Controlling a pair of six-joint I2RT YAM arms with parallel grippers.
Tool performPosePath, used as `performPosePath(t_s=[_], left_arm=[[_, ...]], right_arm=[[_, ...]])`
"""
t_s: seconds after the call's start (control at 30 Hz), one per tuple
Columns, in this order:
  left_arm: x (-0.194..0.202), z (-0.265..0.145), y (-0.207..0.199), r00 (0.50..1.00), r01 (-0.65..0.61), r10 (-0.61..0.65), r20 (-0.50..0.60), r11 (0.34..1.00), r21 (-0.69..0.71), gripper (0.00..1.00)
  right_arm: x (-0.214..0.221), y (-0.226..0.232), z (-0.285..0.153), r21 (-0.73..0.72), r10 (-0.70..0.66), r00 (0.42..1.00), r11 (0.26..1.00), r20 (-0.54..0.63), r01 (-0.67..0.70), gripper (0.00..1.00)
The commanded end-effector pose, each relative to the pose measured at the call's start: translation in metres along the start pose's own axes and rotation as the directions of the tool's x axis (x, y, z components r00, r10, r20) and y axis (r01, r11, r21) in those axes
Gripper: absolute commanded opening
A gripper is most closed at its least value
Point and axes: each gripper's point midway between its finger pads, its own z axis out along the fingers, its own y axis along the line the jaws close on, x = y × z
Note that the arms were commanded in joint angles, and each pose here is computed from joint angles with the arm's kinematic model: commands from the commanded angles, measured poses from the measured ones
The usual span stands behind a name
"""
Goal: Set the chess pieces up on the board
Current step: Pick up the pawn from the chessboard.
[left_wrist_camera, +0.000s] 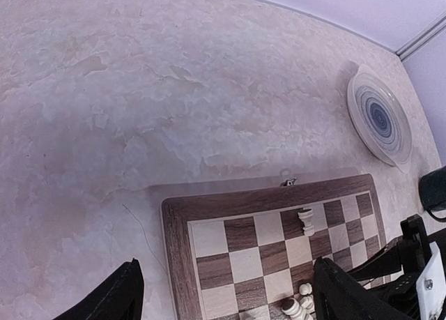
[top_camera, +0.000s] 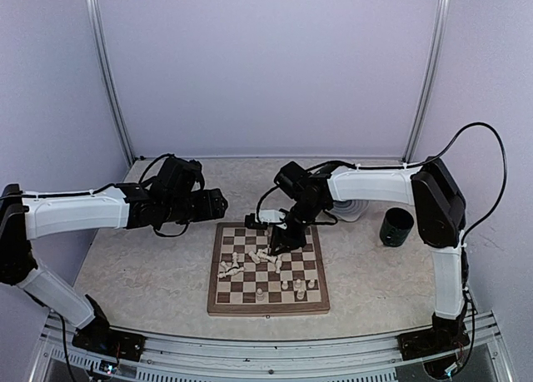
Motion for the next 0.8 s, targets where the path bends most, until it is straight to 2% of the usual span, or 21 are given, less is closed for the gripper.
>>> performPosePath(t_s=[0.0, 0.23, 0.53, 0.77], left_arm=[[-0.008, 0.003, -0.006, 1.0, -0.001, 0.001, 0.015, 1.0, 0.019, 0.83], [-0.007, 0.003, -0.005, 1.0, 0.003, -0.004, 0.011, 1.0, 0.018, 0.82], [-0.017, -0.002, -0.004, 1.0, 0.005, -0.005, 0.031, 1.0, 0.015, 0.83], [-0.022, -0.001, -0.002, 0.999, 0.014, -0.014, 0.037, 1.0, 0.008, 0.83]], right_arm=[[-0.001, -0.005, -0.001, -0.002, 0.019, 1.0, 1.0, 0.001, -0.019, 0.17], [-0.004, -0.01, -0.007, 0.019, 0.011, 1.0, 1.0, 0.017, -0.011, 0.08], [-0.031, -0.015, -0.039, 0.091, -0.029, 0.996, 0.996, 0.089, 0.021, 0.07], [-0.043, 0.013, -0.063, 0.042, -0.05, 0.986, 0.998, 0.157, 0.044, 0.08]])
